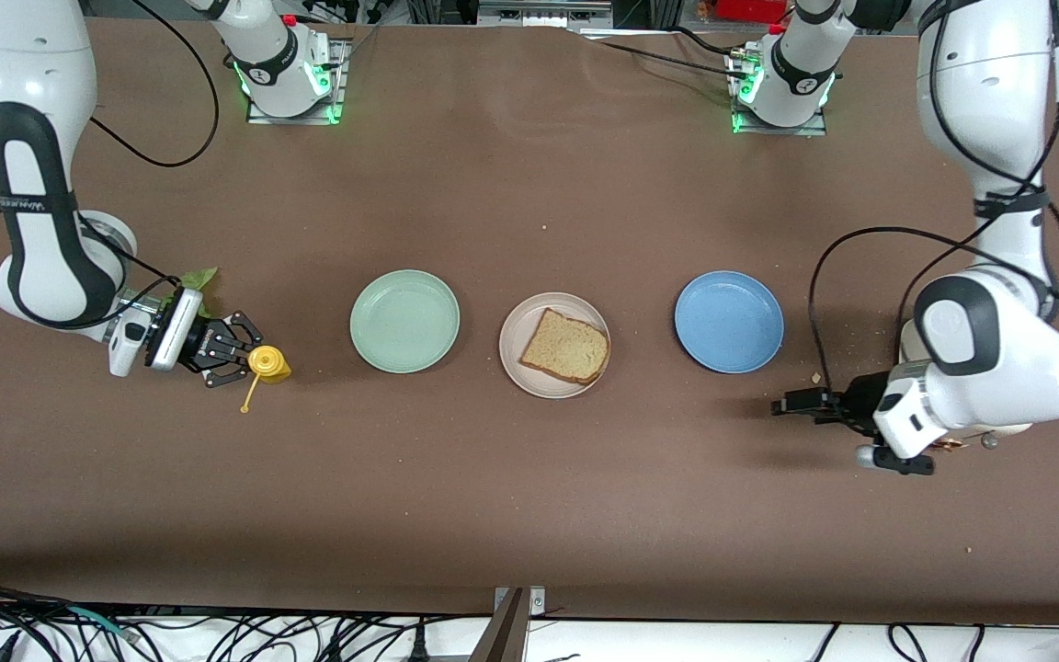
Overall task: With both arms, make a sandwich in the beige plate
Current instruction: 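Withdraw the left gripper while the right gripper lifts the mustard bottle, then squeeze yellow mustard onto the toast with the right gripper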
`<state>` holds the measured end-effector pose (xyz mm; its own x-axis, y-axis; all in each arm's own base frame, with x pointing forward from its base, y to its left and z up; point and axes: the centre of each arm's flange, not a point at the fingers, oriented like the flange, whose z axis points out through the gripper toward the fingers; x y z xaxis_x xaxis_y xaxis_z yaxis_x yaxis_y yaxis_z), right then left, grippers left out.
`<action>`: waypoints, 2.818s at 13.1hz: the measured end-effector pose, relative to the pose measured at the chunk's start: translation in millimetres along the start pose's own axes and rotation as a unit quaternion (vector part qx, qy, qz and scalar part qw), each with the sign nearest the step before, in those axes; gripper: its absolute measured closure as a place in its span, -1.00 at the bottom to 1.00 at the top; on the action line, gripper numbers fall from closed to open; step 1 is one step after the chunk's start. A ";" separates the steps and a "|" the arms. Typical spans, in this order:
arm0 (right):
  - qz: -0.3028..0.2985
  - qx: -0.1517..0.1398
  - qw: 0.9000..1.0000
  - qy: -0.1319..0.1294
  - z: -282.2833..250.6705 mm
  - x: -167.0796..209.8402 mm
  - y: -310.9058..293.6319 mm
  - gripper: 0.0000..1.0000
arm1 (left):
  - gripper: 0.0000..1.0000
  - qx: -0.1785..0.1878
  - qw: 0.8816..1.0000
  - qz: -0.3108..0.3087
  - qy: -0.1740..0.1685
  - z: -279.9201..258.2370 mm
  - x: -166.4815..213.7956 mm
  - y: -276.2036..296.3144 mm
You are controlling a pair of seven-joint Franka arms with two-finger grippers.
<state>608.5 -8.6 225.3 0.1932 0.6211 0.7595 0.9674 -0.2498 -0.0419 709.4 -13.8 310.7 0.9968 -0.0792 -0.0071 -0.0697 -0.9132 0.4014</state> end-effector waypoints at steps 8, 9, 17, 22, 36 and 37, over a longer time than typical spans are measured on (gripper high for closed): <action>0.019 -0.038 0.982 -0.183 26.2 156.5 -26.2 0.87 | -1.00 0.158 0.987 0.008 -0.020 -104.5 -23.6 9.3; 0.014 -0.045 0.978 -0.205 34.8 173.5 -33.2 0.87 | -1.00 0.162 0.987 0.003 -0.018 -116.2 -27.1 14.3; -0.019 -0.123 0.929 -0.350 126.0 294.5 -110.3 0.87 | -1.00 0.179 0.983 -0.006 -0.036 -199.4 -70.1 41.0; -0.063 -0.150 0.864 -0.477 192.4 339.8 -163.9 0.87 | -1.00 0.171 0.985 -0.004 -0.033 -239.8 -84.5 60.9; -0.086 -0.308 0.741 -0.590 365.3 295.1 -281.8 0.87 | -1.00 0.173 0.984 -0.007 -0.032 -272.4 -91.9 73.4; -0.085 -0.314 0.745 -0.582 369.6 302.0 -282.2 0.87 | -1.00 0.173 0.984 -0.006 -0.032 -271.9 -91.7 74.8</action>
<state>454.3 524.1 226.7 0.4410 0.8156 -0.3745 0.7975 -0.1647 0.5803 623.2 33.9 590.4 0.9940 -0.0827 -0.0719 -0.0780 -0.9948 0.0658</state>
